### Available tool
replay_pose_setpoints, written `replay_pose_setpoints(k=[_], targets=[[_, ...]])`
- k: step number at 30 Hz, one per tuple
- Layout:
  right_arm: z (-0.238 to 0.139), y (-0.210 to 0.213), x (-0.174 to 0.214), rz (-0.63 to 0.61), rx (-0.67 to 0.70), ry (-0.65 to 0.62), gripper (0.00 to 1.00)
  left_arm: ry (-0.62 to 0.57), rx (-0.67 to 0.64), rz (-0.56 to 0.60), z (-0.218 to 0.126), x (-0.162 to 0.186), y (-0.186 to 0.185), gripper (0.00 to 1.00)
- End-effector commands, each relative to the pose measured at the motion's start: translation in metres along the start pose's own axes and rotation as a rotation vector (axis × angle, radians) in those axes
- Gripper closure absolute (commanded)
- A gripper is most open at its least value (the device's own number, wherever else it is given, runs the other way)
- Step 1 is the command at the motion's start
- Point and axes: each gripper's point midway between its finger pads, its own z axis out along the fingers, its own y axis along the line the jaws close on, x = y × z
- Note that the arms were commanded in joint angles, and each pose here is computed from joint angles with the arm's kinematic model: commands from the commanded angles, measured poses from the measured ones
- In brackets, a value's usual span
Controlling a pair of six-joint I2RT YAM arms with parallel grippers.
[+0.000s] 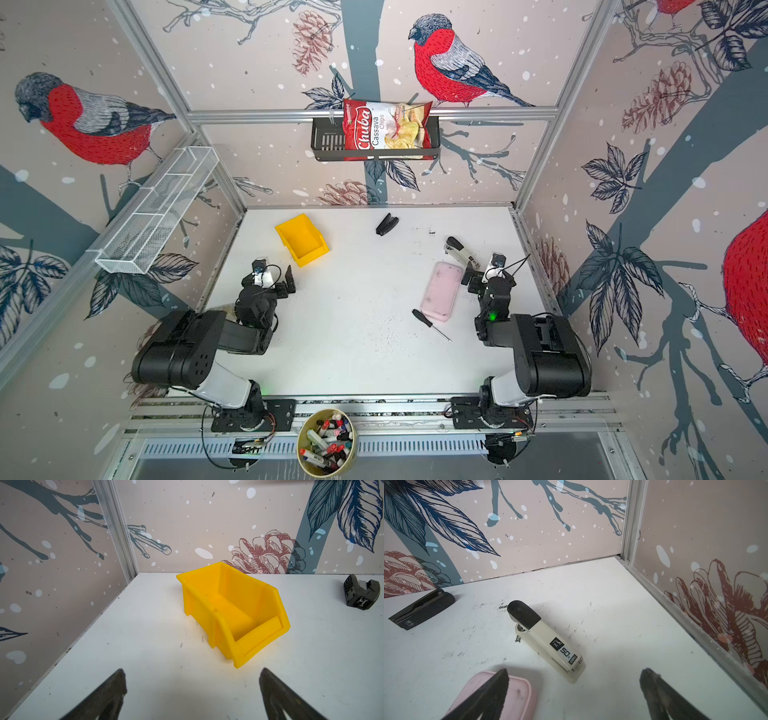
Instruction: Put the screwdriver in the bin
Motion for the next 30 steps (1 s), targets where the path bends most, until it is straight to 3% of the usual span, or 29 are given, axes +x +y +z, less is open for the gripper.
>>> replay_pose_setpoints(k=[1,30], targets=[[0.0000,-0.0002,-0.0094,-0.006,0.004,-0.037,0.00,-0.036,-0.004,-0.010,-0.0004,-0.0089,0.0007,0.02],[-0.0011,-0.0019,-0.0104,0.004,0.002,-0.043,0.01,-0.041,-0.009,-0.014,-0.0011,-0.0098,0.0017,0.02]])
